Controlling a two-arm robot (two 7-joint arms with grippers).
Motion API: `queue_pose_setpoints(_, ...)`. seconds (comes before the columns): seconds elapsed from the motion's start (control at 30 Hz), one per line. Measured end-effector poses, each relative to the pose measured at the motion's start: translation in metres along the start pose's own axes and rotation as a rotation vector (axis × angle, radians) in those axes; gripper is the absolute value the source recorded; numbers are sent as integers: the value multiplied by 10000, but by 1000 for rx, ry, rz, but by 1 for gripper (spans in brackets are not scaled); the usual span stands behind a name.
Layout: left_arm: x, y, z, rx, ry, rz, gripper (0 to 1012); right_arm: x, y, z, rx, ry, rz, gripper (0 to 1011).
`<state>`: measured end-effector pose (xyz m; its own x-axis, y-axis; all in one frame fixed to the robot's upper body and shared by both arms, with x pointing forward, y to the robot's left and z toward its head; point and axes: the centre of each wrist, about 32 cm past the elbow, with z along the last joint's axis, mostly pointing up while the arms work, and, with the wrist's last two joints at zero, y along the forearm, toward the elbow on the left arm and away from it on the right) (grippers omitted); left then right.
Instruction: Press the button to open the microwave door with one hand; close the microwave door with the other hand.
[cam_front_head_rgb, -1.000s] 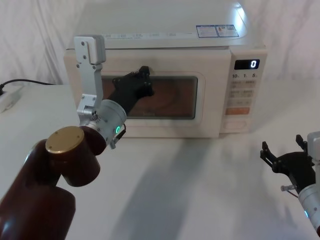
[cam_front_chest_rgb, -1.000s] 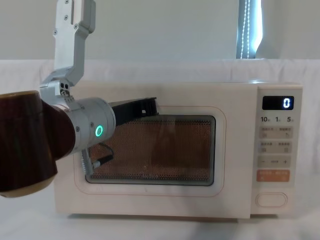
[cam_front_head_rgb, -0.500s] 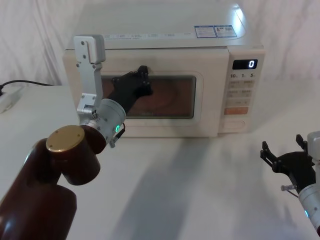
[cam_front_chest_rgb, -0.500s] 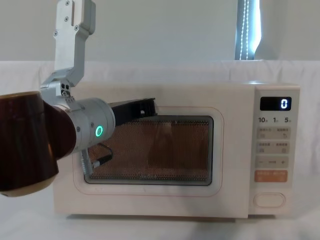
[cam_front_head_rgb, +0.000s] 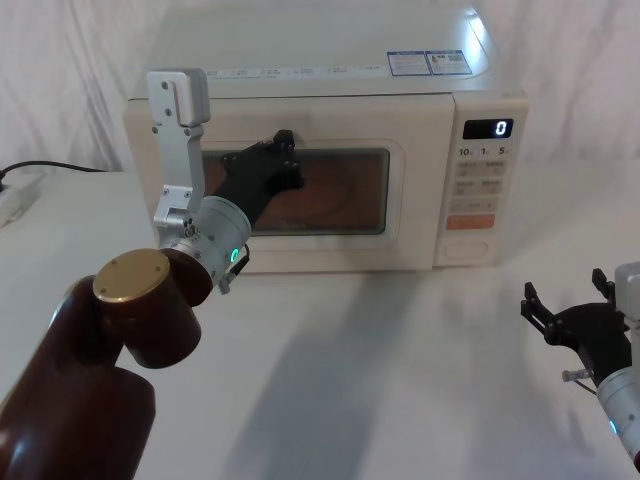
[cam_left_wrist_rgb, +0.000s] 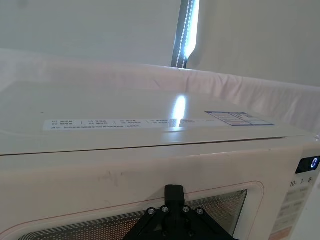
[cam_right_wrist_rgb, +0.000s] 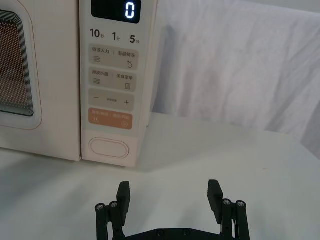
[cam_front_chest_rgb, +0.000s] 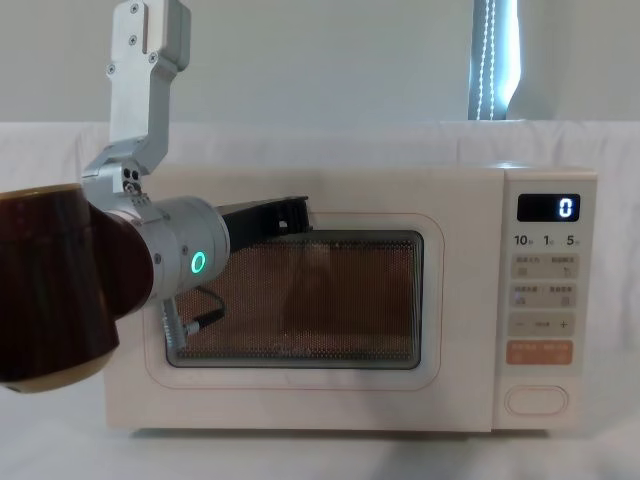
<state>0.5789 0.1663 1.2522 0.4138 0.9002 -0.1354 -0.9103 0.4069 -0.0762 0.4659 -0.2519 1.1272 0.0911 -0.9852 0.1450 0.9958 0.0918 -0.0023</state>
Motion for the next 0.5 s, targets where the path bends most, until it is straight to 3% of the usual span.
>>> queue_pose_setpoints(0.5, 12, -34, 4, -1, -2, 4, 0, 0, 0, 0, 0, 0, 0, 1002)
